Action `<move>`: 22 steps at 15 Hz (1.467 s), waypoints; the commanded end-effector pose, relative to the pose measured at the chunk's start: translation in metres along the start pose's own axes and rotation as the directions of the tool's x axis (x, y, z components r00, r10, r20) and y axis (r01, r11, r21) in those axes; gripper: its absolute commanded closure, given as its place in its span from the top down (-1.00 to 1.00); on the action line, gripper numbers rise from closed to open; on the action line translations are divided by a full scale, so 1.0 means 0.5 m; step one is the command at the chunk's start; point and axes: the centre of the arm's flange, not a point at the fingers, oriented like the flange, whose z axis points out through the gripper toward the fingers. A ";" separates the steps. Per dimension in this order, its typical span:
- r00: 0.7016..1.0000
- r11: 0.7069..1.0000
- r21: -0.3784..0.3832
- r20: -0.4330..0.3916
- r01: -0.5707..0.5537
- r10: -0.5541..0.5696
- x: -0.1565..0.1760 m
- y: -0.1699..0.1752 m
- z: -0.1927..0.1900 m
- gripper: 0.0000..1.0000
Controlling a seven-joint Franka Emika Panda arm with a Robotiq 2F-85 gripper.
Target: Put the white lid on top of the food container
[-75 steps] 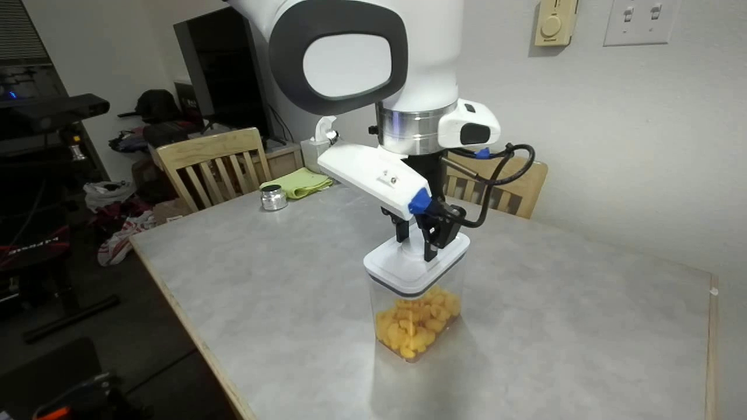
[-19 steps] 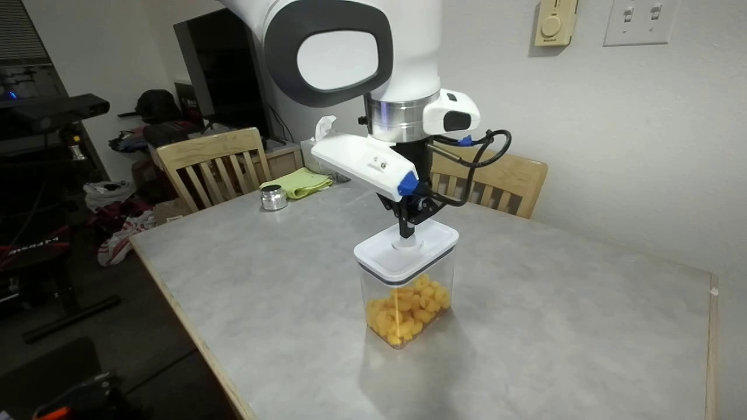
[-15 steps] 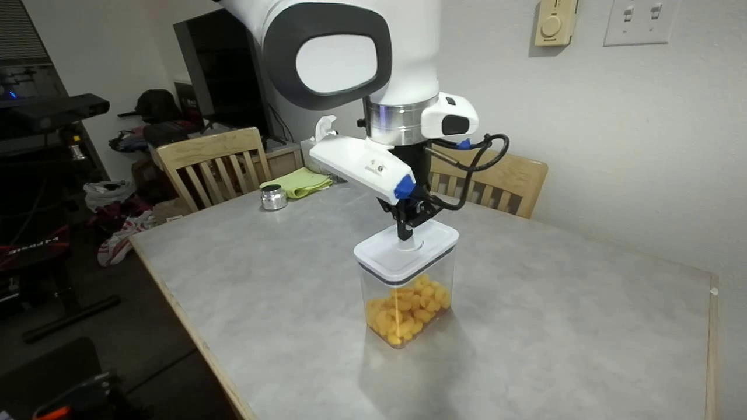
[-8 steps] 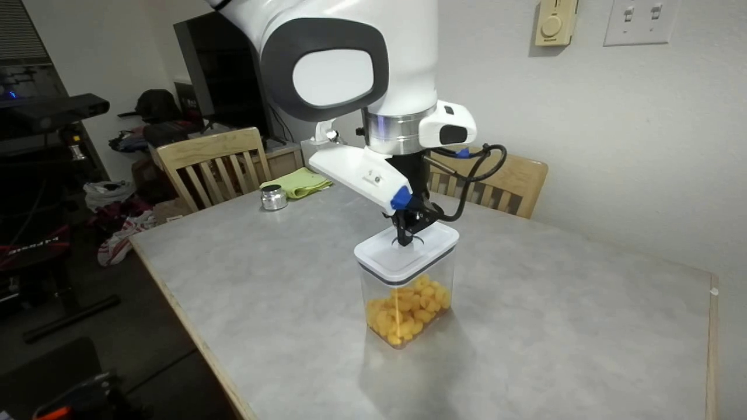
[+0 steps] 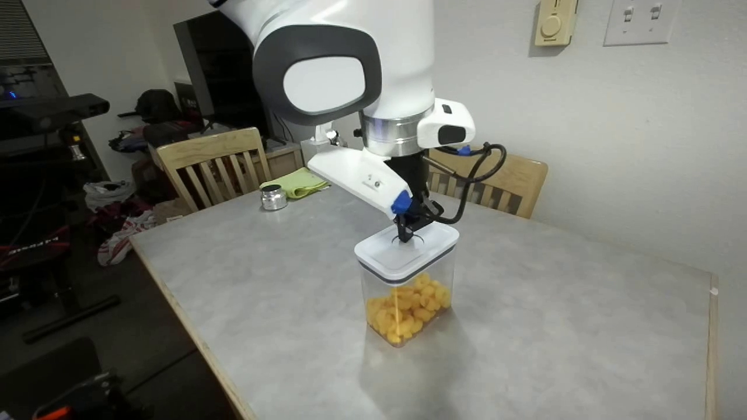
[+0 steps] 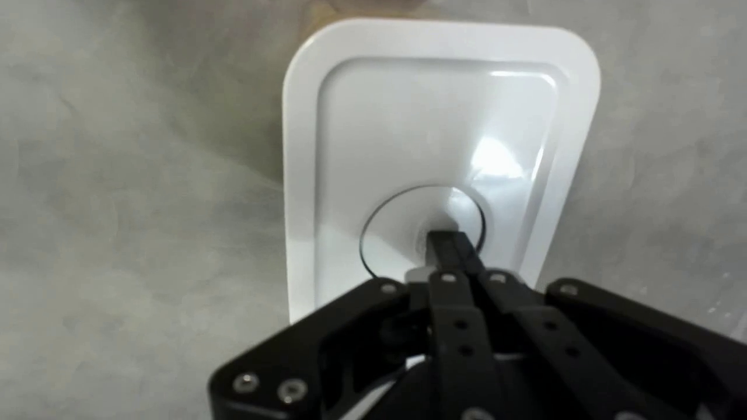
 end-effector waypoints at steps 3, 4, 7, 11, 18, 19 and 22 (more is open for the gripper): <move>0.994 0.994 -0.031 -0.030 0.104 -0.105 0.011 -0.057 -0.072 -1.00; 0.992 0.992 -0.042 -0.039 0.120 -0.121 0.017 -0.064 -0.085 -1.00; 0.987 0.988 -0.062 -0.060 0.143 -0.147 0.028 -0.075 -0.116 -1.00; 0.987 0.988 -0.065 -0.068 0.143 -0.147 0.030 -0.078 -0.126 -0.54; 0.989 0.990 -0.062 -0.068 0.129 -0.133 0.030 -0.076 -0.124 0.51; 0.989 0.990 -0.061 -0.067 0.127 -0.131 0.030 -0.076 -0.124 0.64; 0.991 0.992 -0.059 -0.065 0.114 -0.118 0.030 -0.075 -0.122 0.98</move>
